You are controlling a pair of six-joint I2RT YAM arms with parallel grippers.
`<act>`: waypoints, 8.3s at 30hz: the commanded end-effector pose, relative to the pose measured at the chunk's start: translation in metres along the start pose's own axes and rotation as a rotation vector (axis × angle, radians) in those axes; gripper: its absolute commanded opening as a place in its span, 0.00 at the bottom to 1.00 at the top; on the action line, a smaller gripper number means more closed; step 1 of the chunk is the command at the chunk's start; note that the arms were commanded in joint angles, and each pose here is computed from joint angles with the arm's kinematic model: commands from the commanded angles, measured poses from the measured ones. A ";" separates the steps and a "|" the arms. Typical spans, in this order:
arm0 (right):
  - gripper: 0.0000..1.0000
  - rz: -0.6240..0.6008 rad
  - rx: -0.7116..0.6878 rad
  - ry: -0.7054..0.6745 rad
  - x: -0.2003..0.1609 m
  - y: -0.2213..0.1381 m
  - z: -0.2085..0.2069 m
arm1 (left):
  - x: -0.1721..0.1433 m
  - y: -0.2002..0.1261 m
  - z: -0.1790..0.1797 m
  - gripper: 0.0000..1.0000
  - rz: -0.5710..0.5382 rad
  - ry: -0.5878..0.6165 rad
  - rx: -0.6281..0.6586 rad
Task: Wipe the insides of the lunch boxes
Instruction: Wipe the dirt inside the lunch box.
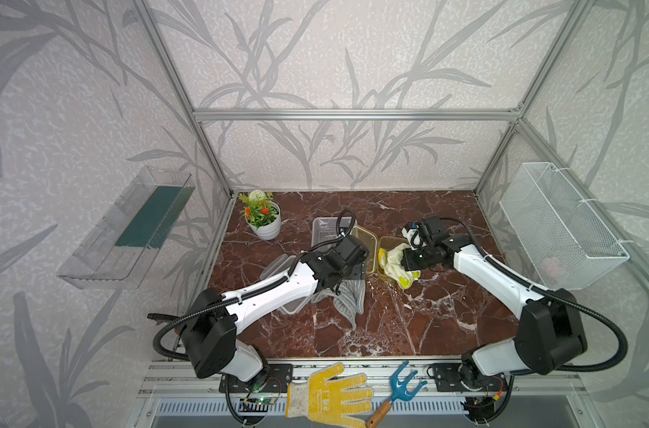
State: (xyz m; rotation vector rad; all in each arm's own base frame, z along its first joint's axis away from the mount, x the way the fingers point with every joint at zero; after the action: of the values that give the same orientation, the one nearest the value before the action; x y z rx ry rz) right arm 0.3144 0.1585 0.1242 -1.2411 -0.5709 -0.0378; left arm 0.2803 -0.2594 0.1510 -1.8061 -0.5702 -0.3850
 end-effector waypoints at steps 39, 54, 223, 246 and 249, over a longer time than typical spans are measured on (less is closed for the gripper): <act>0.00 0.297 0.080 0.051 -0.043 0.071 0.005 | 0.028 0.081 -0.022 0.35 0.083 -0.268 -0.165; 0.00 0.211 0.350 0.203 -0.024 0.082 0.052 | 0.029 0.084 -0.028 0.14 0.094 -0.253 -0.176; 0.00 0.039 0.179 -0.139 0.054 0.118 0.044 | 0.014 0.049 -0.031 0.07 0.245 0.029 -0.268; 0.00 0.475 0.287 -0.212 -0.059 0.099 0.097 | 0.033 0.048 -0.031 0.07 0.177 -0.007 -0.241; 0.00 0.554 0.180 -0.252 -0.074 0.094 0.076 | 0.034 0.046 -0.029 0.07 0.169 0.003 -0.227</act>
State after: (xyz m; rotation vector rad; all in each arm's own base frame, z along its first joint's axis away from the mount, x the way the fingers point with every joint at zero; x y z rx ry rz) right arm 0.2971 0.2535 0.0401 -1.1477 -0.5093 0.4177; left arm 0.3414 -0.2749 0.1293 -1.9916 -0.4037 -0.3213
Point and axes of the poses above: each gripper's point midway between its finger pads, its own y axis out along the fingers, its own z axis along the line the jaws close on, x = y × z, the point moved 1 cm from there along -y, back along the fingers, and after that the axes turned 9 degrees about -y, right-handed, at the moved point
